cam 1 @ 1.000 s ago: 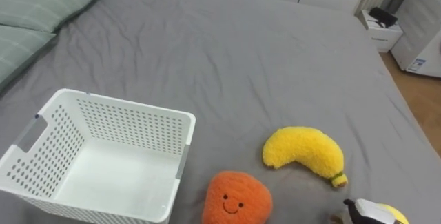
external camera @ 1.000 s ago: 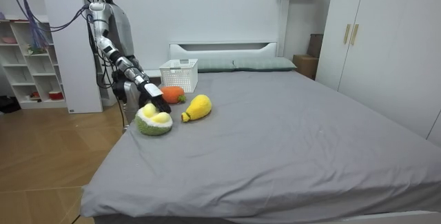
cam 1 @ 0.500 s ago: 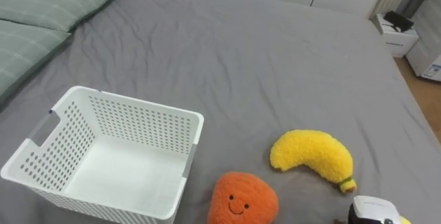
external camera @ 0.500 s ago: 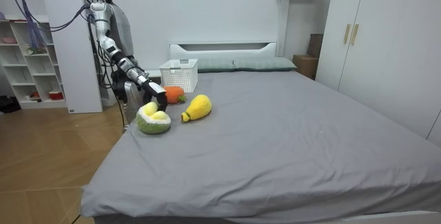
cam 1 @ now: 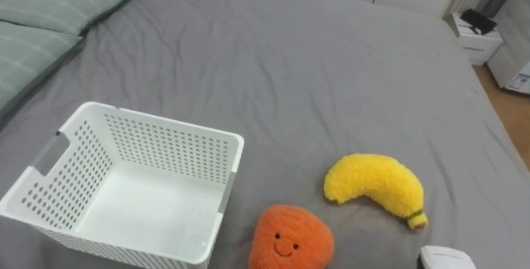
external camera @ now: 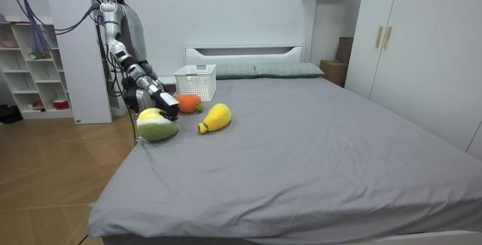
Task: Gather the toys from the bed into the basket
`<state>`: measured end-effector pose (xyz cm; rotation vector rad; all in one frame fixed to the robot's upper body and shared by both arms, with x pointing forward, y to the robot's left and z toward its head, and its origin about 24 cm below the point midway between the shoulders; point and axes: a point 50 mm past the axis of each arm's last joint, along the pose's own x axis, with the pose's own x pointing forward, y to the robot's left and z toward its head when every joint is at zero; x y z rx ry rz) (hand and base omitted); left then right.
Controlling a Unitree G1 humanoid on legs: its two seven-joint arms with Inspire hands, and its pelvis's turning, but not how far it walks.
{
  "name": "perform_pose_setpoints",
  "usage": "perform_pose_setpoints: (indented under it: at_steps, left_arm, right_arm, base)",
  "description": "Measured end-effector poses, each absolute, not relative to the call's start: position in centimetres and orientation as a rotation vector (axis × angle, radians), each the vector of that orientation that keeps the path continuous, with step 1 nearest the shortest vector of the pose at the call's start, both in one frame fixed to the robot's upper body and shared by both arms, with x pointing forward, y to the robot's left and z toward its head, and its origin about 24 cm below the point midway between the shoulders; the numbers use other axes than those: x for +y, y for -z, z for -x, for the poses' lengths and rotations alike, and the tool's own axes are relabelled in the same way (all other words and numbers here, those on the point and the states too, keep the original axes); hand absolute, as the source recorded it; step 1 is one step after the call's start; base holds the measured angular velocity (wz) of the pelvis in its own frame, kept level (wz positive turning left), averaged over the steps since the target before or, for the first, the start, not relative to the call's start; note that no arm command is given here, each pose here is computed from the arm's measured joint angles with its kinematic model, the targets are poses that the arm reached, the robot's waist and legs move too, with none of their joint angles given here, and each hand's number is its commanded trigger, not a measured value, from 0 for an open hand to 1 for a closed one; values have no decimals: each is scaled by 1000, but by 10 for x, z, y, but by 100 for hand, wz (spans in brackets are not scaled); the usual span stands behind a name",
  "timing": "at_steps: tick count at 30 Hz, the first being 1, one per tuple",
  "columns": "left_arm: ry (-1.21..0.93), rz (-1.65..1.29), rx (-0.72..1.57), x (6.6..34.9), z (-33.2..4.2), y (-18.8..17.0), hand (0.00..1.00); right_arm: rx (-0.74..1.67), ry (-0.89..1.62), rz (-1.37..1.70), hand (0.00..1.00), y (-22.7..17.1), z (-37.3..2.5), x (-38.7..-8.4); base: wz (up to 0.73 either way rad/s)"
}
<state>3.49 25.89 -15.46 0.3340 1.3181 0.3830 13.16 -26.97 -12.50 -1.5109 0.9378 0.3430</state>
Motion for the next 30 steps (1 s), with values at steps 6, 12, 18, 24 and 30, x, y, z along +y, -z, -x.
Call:
perform_pose_setpoints:
  at_steps: [6,12,18,24,30]
  left_arm:
    - [-402,-314,1302,261,-36,154,0]
    - [-456,-269,1301,270,-29,152,0]
    - [-459,-255,1300,268,-27,154,0]
    - [-461,-249,1287,267,-29,154,0]
    - [-457,-254,1293,266,-27,154,0]
  right_arm:
    - [780,-137,1420,100,94,-172,-277]
    - [349,170,1380,100,6,-231,-275]
    - [112,293,1304,100,-45,-252,-268]
    - [20,328,1297,100,-67,-257,-260]
    - [-81,358,1204,100,-93,-262,-251]
  base:
    - [-3]
    - [-6]
    - [0]
    - [-1]
    - [-1]
